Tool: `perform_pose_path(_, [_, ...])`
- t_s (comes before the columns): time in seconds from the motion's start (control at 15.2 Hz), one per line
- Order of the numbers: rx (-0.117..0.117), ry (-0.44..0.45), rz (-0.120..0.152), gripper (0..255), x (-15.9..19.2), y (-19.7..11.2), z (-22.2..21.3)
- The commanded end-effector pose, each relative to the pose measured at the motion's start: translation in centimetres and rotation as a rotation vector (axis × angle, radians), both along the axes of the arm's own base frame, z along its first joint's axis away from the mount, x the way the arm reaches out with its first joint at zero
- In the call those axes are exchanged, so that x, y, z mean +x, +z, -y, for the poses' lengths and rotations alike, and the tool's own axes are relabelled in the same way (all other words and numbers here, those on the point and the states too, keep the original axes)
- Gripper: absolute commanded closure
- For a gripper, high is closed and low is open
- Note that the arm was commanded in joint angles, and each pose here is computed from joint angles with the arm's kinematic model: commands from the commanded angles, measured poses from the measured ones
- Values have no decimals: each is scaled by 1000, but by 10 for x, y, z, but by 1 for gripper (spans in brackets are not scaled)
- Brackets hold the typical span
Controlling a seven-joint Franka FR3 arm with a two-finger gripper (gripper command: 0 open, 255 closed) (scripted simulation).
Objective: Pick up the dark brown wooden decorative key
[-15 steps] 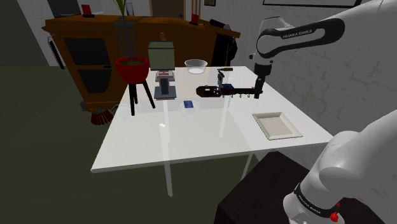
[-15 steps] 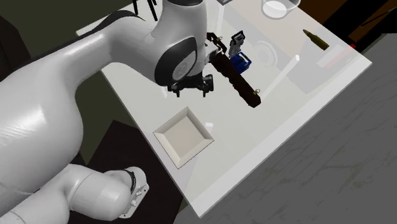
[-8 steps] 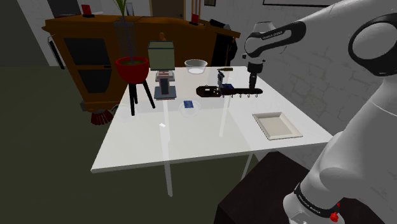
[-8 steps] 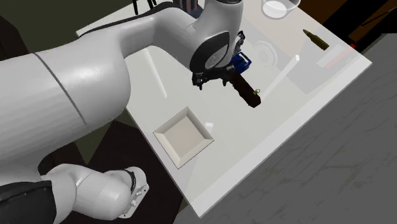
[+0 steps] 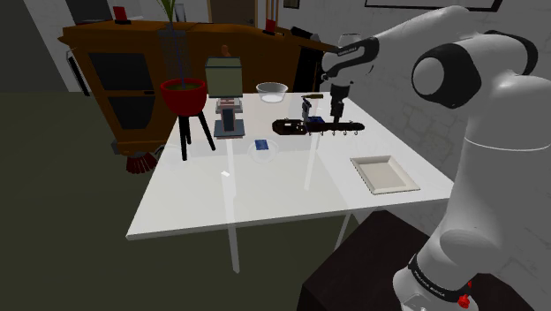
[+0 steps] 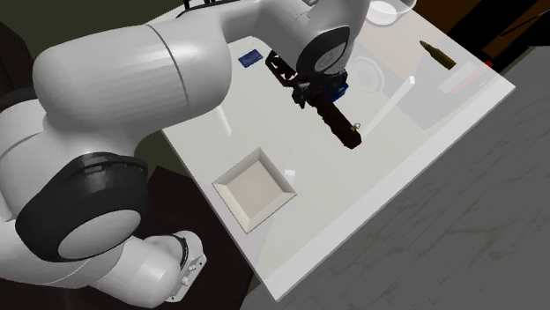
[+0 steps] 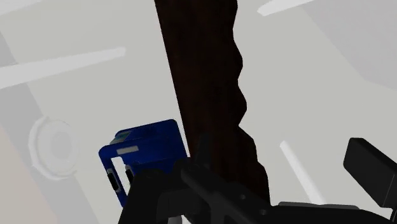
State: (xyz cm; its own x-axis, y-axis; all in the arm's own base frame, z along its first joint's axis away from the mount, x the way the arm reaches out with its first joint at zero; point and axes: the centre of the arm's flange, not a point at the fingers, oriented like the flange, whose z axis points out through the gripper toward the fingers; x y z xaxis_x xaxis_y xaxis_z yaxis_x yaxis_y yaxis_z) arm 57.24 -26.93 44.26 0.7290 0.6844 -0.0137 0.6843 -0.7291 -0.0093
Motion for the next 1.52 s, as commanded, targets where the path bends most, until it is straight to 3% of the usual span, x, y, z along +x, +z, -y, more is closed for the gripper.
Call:
perform_pose_path(0.0, [7, 56, 8, 0, 23, -7, 9])
perform_pose_path(0.07, [11, 82, 12, 0, 35, -9, 13])
perform_pose_path(0.73, [11, 84, 13, 0, 36, -50, 13])
perform_pose_path(0.79, [11, 84, 13, 255, 36, -49, 13])
perform_pose_path(1.45, [11, 84, 13, 255, 36, -44, 13])
